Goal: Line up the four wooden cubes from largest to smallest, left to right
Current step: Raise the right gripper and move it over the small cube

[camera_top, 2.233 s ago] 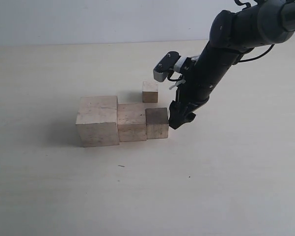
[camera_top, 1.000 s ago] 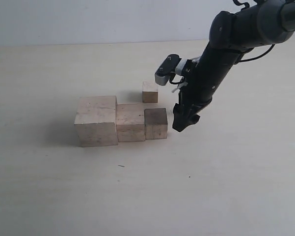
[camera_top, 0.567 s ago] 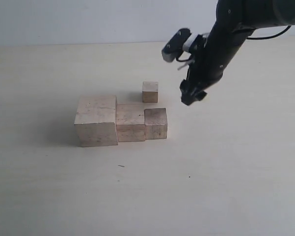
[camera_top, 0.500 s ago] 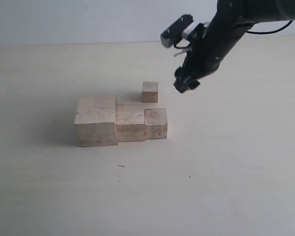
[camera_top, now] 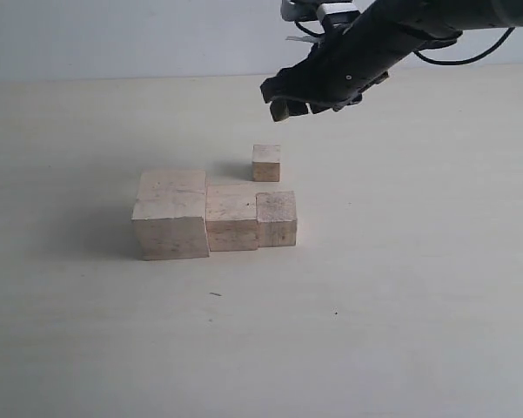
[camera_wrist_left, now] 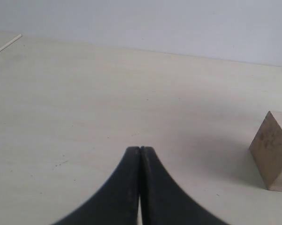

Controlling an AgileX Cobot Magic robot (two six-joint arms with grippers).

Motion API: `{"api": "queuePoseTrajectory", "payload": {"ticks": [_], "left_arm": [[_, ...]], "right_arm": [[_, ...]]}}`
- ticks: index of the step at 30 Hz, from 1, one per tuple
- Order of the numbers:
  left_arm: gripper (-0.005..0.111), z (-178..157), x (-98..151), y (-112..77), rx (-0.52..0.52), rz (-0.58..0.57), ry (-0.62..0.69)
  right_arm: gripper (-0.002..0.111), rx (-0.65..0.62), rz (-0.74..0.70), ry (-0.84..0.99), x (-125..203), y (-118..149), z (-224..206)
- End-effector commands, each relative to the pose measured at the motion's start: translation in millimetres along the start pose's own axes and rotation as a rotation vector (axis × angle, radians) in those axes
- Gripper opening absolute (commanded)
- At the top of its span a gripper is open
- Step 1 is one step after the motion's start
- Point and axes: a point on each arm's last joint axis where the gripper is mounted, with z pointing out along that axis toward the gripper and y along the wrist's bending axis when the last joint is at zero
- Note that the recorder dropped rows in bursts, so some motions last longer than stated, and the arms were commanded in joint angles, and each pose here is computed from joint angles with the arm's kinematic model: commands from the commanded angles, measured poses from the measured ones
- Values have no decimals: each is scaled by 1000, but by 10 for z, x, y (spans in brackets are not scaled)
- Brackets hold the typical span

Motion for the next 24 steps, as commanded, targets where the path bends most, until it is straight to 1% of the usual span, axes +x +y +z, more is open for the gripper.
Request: {"api": "queuePoseTrajectory", "payload": {"ticks": [1,3,4,7,8,10,15,18,24], "left_arm": [[0,-1,1,-2,5,-1,-11],[0,-1,1,-2,5,-1,-11],[0,-1,1,-2,5,-1,-11],[0,-1,1,-2,5,-1,-11],[0,-1,1,-2,5,-1,-11],[0,-1,1,-2,5,-1,-11],[0,-1,1,-2,5,-1,-11],[0,-1,1,-2,5,-1,-11],[0,-1,1,-2,5,-1,-11]], "right_arm": [[58,-37,-44,-8,-1,289,49],[60,-49,-69,2,20,404,101],[62,-50,-60,8,36,419,146],[68,-39,33,5,66,407,266],[71,-32,95,6,86,388,328],[73,-24,145,4,105,365,403],[74,-12,160,19,162,319,578],[74,-3,177,12,141,302,638],[72,61,203,-9,45,252,637]]}}
